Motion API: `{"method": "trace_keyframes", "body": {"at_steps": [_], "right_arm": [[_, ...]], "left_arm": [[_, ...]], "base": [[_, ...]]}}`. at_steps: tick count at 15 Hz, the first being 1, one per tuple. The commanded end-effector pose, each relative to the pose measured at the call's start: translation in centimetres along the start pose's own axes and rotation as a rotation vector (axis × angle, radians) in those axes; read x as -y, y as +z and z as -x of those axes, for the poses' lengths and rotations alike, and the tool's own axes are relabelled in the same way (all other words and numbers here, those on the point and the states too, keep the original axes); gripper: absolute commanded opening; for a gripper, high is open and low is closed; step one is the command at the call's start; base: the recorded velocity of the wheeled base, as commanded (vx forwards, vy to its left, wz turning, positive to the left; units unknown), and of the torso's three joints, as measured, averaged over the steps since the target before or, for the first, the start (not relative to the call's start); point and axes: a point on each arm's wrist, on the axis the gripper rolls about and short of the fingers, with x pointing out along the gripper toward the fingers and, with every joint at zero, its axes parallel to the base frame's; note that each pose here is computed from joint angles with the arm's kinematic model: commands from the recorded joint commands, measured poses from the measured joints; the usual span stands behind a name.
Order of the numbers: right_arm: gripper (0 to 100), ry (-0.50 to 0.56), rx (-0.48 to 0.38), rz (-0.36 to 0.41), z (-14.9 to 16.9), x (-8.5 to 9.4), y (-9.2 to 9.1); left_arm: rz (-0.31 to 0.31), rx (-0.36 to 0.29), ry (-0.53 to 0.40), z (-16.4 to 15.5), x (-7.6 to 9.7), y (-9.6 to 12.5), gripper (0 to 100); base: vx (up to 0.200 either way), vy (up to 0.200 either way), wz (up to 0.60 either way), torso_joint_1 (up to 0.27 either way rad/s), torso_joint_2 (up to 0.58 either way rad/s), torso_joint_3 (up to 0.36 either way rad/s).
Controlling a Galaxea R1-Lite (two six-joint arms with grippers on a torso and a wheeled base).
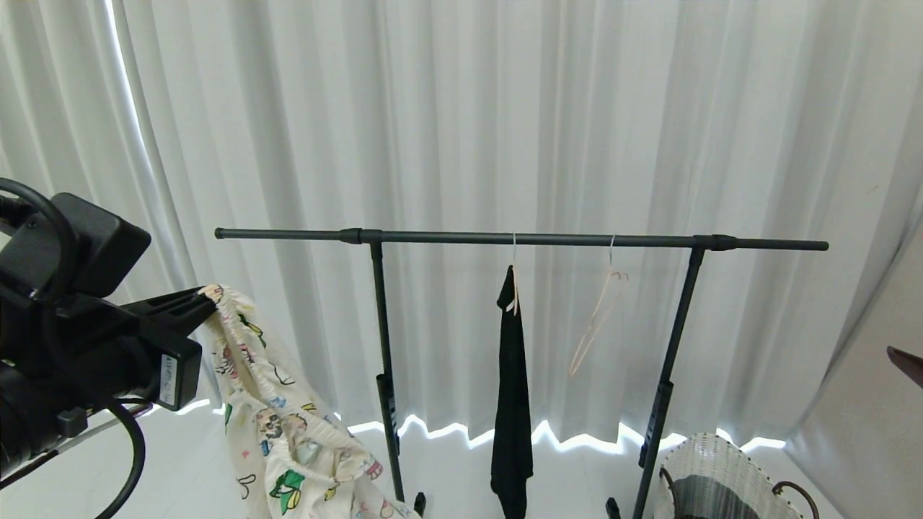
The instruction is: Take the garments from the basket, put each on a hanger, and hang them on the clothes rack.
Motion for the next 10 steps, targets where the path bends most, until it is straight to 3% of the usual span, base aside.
{"method": "trace_keyframes", "body": {"at_steps": [1,2,10], "right_arm": [[100,0.002,-0.003,-0.008,-0.09,-0.04,0.01],[100,0.002,-0.003,-0.017,-0.09,-0.04,0.01],[100,0.011,-0.019,-0.060,-0.27,-0.32,-0.43]], "left_arm": [[0.001,0.000,0.001,-0.06,0.00,0.04,0],[0.000,-0.001,-0.001,-0.10,0.01,0.03,0],[0.000,0.013,-0.004,0.21,-0.03,0.15,0]], "base": [[0.000,0.200,0.00,-0.002,0.00,0.002],[0.000,0.200,0.00,0.007,0.01,-0.002],[0.000,0.000,0.00,0.000,0.00,0.000]]}}
